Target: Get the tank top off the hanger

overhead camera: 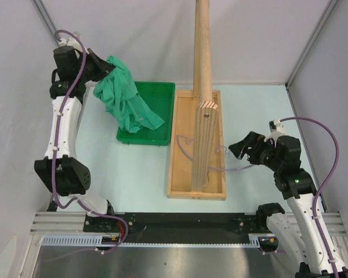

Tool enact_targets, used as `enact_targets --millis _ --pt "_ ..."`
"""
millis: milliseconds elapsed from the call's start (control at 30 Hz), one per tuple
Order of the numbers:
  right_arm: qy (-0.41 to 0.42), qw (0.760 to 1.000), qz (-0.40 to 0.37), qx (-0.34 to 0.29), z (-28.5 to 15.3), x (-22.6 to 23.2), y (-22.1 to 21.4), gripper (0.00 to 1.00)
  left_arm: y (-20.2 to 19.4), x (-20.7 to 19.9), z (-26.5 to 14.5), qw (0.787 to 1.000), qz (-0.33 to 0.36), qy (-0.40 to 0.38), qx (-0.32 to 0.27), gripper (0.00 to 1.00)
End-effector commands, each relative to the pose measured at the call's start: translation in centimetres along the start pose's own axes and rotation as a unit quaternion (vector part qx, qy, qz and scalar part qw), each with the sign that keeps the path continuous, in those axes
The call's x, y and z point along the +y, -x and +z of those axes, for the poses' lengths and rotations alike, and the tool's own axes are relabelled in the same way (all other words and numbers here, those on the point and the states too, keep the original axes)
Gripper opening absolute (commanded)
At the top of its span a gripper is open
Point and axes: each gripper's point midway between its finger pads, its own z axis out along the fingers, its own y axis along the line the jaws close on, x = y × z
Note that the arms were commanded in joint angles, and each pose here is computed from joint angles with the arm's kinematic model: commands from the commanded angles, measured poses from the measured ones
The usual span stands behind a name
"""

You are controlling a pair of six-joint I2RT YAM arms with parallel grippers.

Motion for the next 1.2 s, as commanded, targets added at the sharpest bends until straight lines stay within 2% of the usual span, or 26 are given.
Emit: enact_targets --millis 0,100,200,400,600,633,733,800,833,867,933,1100,1167 --pt "0.014 1.000 -0.002 -0.017 0.1 0.6 0.8 1.00 -1.5 -5.0 1.6 0.996 0.031 -0.080 0.015 0.00" --pt "0.012 1.000 -0.003 -0.018 0.0 0.5 0.8 1.00 -4.3 -6.7 3.5 0.992 0.036 -0.105 0.057 0.00" --pt "0.011 1.000 -0.005 -0.019 -0.2 0.6 0.9 1.00 -6.6 -6.7 4.9 0.990 0.031 -0.104 0.089 0.00" --pt "0.009 1.000 -0.006 -0.020 -0.2 0.5 1.0 1.00 -10.0 -2.7 7.8 0.991 0.025 -0.050 0.122 0.00" --pt "0.013 1.000 -0.006 -0.018 -0.2 0.7 0.9 1.00 -16.0 3.3 11.2 0.982 0.013 0.022 0.188 0.00" --pt "0.012 1.000 -0.007 -0.020 -0.3 0.7 1.0 1.00 -17.5 4.4 11.9 0.979 0.006 0.031 0.204 0.04" --pt "0.011 1.000 -0.010 -0.023 -0.4 0.7 1.2 1.00 -19.4 6.5 12.0 0.972 -0.002 0.069 0.225 0.34" --pt "0.010 1.000 -0.011 -0.020 -0.6 0.8 1.2 1.00 -18.2 6.3 11.4 0.975 0.007 0.080 0.209 0.48" --pt "0.008 1.000 -0.013 -0.020 -0.6 0.7 1.2 1.00 -17.5 6.0 11.1 0.977 0.011 0.085 0.198 0.67" --pt "0.007 1.000 -0.015 -0.022 -0.7 0.7 1.3 1.00 -15.4 4.8 10.1 0.981 0.023 0.082 0.172 0.81" --pt "0.006 1.000 -0.015 -0.021 -0.7 0.7 1.2 1.00 -13.4 3.9 9.0 0.985 0.035 0.086 0.148 0.99" --pt "0.012 1.000 -0.009 -0.016 -0.2 0.7 1.0 1.00 -9.7 0.9 4.8 0.992 0.041 0.077 0.096 0.99" --pt "0.015 1.000 -0.005 -0.014 -0.1 0.7 0.8 1.00 -9.7 0.2 3.5 0.992 0.044 0.074 0.089 0.99"
